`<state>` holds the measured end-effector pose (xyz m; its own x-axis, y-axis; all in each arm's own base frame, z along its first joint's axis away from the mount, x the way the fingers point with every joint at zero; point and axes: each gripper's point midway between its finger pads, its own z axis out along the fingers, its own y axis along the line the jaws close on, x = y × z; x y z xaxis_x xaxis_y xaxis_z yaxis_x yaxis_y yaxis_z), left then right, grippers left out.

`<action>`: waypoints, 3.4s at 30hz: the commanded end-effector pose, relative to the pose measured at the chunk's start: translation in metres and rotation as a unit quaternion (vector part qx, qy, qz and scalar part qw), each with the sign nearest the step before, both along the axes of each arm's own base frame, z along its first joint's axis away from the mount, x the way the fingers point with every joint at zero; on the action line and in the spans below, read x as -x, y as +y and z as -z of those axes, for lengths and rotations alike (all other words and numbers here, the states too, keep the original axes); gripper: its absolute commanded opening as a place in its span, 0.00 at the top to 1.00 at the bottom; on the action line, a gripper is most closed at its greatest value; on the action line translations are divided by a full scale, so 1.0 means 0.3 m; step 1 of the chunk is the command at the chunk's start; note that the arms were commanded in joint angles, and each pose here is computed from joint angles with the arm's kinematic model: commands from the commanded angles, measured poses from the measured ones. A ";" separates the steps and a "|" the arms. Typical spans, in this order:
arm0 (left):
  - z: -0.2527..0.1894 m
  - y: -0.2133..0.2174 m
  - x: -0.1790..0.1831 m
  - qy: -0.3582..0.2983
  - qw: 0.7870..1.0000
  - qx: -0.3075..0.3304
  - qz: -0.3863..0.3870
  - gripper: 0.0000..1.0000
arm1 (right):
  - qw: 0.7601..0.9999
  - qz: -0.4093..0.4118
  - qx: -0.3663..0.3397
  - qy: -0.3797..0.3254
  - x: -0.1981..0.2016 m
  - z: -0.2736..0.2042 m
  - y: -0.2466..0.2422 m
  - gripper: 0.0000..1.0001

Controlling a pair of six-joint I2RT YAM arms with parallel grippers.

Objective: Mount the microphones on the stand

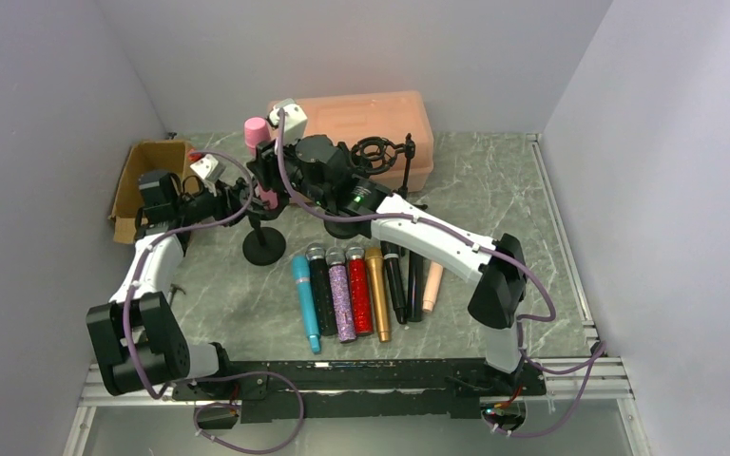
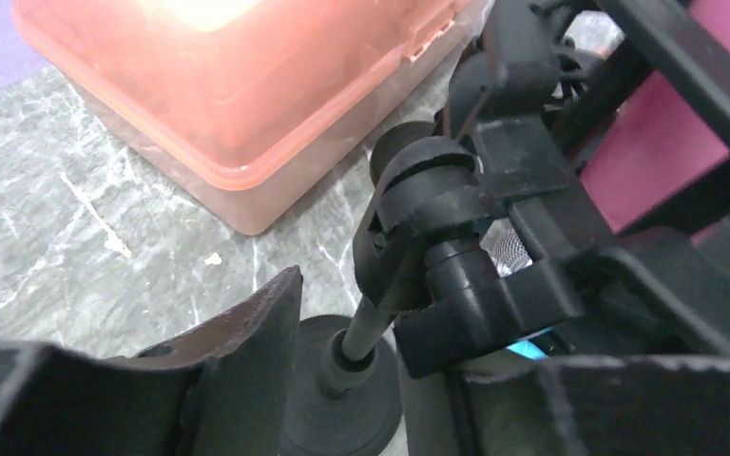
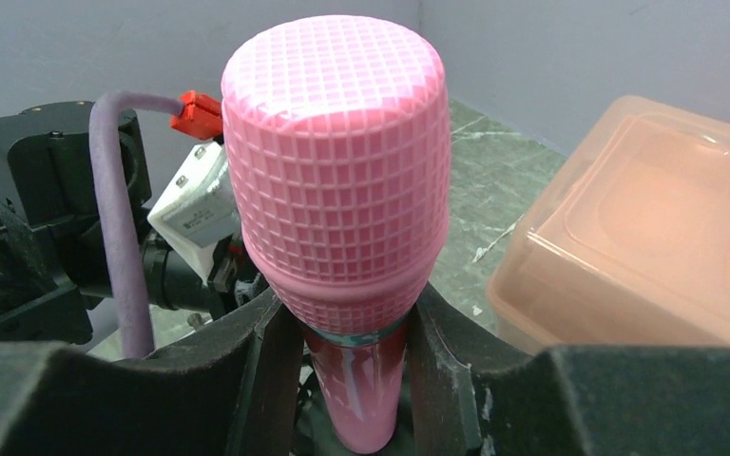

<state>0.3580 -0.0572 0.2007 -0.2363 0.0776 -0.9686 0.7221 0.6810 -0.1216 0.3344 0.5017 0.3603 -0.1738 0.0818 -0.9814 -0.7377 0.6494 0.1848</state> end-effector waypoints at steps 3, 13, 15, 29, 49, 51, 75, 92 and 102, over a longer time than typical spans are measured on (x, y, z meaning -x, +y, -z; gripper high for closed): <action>-0.050 -0.002 -0.060 -0.042 0.999 0.009 0.004 0.64 | 1.000 0.001 -0.018 -0.018 -0.014 -0.080 0.010 1.00; -0.100 0.019 -0.191 -0.071 0.997 0.025 -0.013 0.65 | 0.999 0.027 -0.011 -0.021 -0.155 -0.067 0.001 1.00; -0.110 0.021 -0.217 -0.079 0.996 0.033 -0.016 0.65 | 0.999 0.029 -0.013 -0.025 -0.179 -0.079 0.004 1.00; -0.194 0.000 -0.268 -0.154 0.988 -0.004 -0.018 0.70 | 0.999 0.019 -0.023 -0.021 -0.187 -0.082 0.007 1.00; -0.312 -0.018 -0.291 -0.185 0.982 0.042 -0.025 0.72 | 0.998 0.005 -0.044 -0.045 -0.178 -0.175 0.023 1.00; -0.311 -0.020 -0.294 -0.181 0.982 0.048 -0.025 0.72 | 0.998 0.003 -0.047 -0.048 -0.178 -0.186 0.027 1.00; -0.238 -0.022 -0.281 -0.144 0.981 0.117 -0.052 0.71 | 0.998 -0.008 -0.030 -0.050 -0.204 -0.138 0.084 1.00; -0.167 -0.033 -0.222 -0.100 0.984 0.131 -0.067 0.48 | 0.998 -0.004 0.006 -0.058 -0.182 -0.064 0.096 1.00; -0.126 0.174 -0.187 -0.042 0.984 0.036 -0.171 0.09 | 0.999 0.016 -0.005 -0.039 -0.204 -0.040 0.041 0.91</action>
<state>0.4231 -0.0247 0.2213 -0.1647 -0.1576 -0.9737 0.5046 0.8347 -0.2205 0.3992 0.5248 0.3555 -0.0889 0.0571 -0.9944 -0.7373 0.6674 0.1042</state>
